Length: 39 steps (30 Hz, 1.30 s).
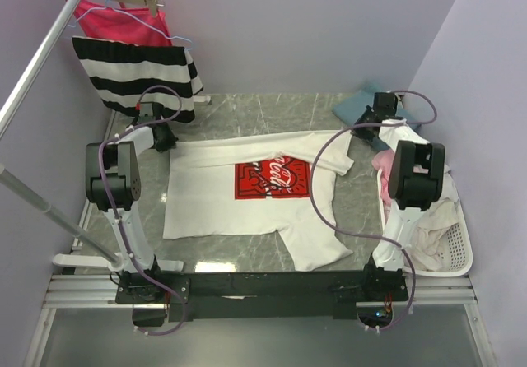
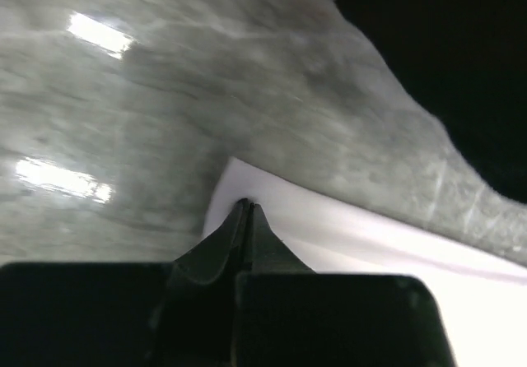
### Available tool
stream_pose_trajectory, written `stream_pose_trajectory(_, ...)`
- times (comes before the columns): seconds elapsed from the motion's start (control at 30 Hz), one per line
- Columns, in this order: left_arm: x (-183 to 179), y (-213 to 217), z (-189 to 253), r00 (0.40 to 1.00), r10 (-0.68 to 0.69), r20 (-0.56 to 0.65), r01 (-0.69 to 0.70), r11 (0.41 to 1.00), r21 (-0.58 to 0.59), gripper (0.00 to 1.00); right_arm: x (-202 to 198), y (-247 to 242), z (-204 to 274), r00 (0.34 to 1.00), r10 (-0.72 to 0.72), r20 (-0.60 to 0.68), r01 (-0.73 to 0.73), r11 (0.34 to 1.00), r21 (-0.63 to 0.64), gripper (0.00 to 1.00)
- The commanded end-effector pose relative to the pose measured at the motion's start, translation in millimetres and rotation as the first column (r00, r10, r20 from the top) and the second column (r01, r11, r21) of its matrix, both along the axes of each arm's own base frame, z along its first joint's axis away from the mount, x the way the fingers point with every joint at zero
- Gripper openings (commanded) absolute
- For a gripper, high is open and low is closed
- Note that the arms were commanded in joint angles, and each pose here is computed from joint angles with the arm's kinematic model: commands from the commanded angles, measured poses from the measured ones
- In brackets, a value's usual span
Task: Fold and stack the t-shirts
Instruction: Fold the flattened tshirt in 1/3 of the way
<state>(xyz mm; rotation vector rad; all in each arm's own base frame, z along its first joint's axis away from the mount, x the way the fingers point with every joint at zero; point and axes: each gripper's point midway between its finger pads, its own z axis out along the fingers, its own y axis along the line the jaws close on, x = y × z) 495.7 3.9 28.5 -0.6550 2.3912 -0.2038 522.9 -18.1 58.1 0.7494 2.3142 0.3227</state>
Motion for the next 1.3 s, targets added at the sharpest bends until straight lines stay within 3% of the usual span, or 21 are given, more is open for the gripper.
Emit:
stream_pose_trajectory(0.0, -5, 39, -2, 0.995, 0.096, -0.018, -0.094, 0.992, 0.087, 0.01, 20, -34, 69, 0.962, -0.113, 0.249, 0.126, 0.991, -0.038, 0.00)
stream_pose_trajectory(0.13, -4, 40, 0, 0.995, 0.101, -0.005, -0.100, 0.991, 0.088, 0.01, 35, -2, 65, 0.968, 0.039, 0.249, -0.067, 0.992, 0.106, 0.00)
stream_pose_trajectory(0.17, -3, 42, 5, 0.995, 0.104, 0.006, -0.104, 0.990, 0.095, 0.01, 39, 20, 76, 0.939, 0.128, 0.318, -0.188, 0.968, 0.165, 0.00)
stream_pose_trajectory(0.37, -4, 47, 30, 0.990, 0.121, 0.070, -0.129, 0.985, 0.112, 0.01, 48, 41, 99, 0.865, 0.121, 0.486, -0.300, 0.902, 0.310, 0.00)
stream_pose_trajectory(0.4, -4, 40, 30, 0.992, 0.107, 0.073, -0.114, 0.989, 0.098, 0.01, 52, 60, 104, 0.838, 0.199, 0.508, -0.415, 0.837, 0.357, 0.06)
stream_pose_trajectory(0.47, -1, 25, 38, 0.993, 0.063, 0.100, -0.070, 0.996, 0.062, 0.01, 55, 70, 103, 0.832, 0.238, 0.501, -0.464, 0.794, 0.393, 0.22)
stream_pose_trajectory(0.53, 2, 4, 42, 0.994, 0.011, 0.105, -0.017, 0.998, 0.058, 0.01, 58, 64, 98, 0.853, 0.226, 0.471, -0.415, 0.840, 0.349, 0.37)
stream_pose_trajectory(0.6, 2, -17, 49, 0.992, -0.046, 0.118, 0.042, 0.998, 0.037, 0.09, 44, 59, 94, 0.880, 0.241, 0.409, -0.361, 0.898, 0.249, 0.62)
stream_pose_trajectory(0.67, 2, -59, 59, 0.977, -0.152, 0.147, 0.149, 0.988, 0.027, 0.18, 36, 52, 89, 0.912, 0.209, 0.354, -0.282, 0.944, 0.170, 0.67)
stream_pose_trajectory(0.77, 0, -104, 72, 0.942, -0.277, 0.187, 0.283, 0.959, -0.003, 0.29, 11, 49, 90, 0.934, 0.179, 0.309, -0.216, 0.972, 0.090, 0.67)
stream_pose_trajectory(0.97, -10, -160, 78, 0.877, -0.433, 0.208, 0.455, 0.887, -0.075, 0.33, -61, 58, 68, 0.985, 0.105, 0.140, -0.097, 0.994, -0.059, 0.68)
stream_pose_trajectory(1.27, -19, -200, 49, 0.846, -0.512, 0.150, 0.531, 0.834, -0.148, 0.36, -135, 63, 12, 0.996, 0.072, -0.057, -0.073, 0.997, 0.000, 0.69)
